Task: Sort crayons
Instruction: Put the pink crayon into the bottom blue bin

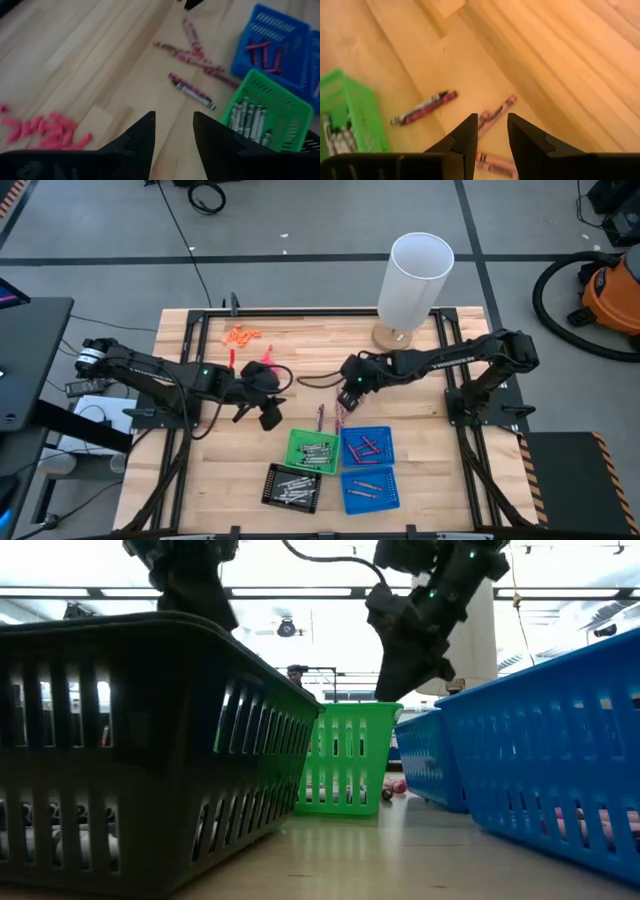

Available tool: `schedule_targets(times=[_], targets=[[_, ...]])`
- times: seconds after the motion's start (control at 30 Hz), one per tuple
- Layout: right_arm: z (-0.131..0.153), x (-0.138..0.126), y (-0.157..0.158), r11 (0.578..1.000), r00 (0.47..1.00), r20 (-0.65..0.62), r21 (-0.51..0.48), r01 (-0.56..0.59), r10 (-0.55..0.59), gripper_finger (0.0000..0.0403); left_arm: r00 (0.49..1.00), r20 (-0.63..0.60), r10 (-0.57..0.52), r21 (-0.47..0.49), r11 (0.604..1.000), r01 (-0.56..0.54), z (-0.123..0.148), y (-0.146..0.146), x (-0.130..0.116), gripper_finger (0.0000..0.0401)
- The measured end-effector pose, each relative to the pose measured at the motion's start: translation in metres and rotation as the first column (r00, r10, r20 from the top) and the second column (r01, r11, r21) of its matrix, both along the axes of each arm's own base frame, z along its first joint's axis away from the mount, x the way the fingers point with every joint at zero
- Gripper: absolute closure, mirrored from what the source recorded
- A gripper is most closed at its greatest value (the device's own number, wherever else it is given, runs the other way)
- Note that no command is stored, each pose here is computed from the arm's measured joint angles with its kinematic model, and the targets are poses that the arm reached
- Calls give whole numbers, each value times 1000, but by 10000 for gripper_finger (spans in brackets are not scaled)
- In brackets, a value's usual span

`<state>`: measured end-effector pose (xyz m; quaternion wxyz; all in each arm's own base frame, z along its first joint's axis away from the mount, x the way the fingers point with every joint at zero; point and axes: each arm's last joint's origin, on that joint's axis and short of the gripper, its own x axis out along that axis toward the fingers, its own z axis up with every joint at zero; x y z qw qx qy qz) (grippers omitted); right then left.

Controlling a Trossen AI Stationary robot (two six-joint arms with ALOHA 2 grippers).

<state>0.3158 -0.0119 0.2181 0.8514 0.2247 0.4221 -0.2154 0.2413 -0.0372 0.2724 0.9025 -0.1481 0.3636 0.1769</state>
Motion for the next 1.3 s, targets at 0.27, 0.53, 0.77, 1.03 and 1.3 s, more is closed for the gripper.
schedule_targets(times=[0.27,0.53,0.77,1.03,1.3], targets=[[-17,-4,-17,998,997,41,-11,68,-67,288,985,-97,141,-67,987,-148,-8,2,-10,259],[-28,-15,-17,981,976,-108,-18,-192,189,288,986,-109,125,-64,989,-133,-6,-1,-16,259],[-50,-32,-13,909,888,-219,-14,-417,404,288,988,-87,125,-69,989,-131,-4,-1,-15,259],[-63,-42,-12,815,787,-294,-45,-578,542,288,991,-52,123,-80,989,-127,-2,-2,-12,259],[-63,-42,-15,620,617,-376,-129,-774,691,288,992,-10,124,-95,988,-124,0,-3,-9,259]])
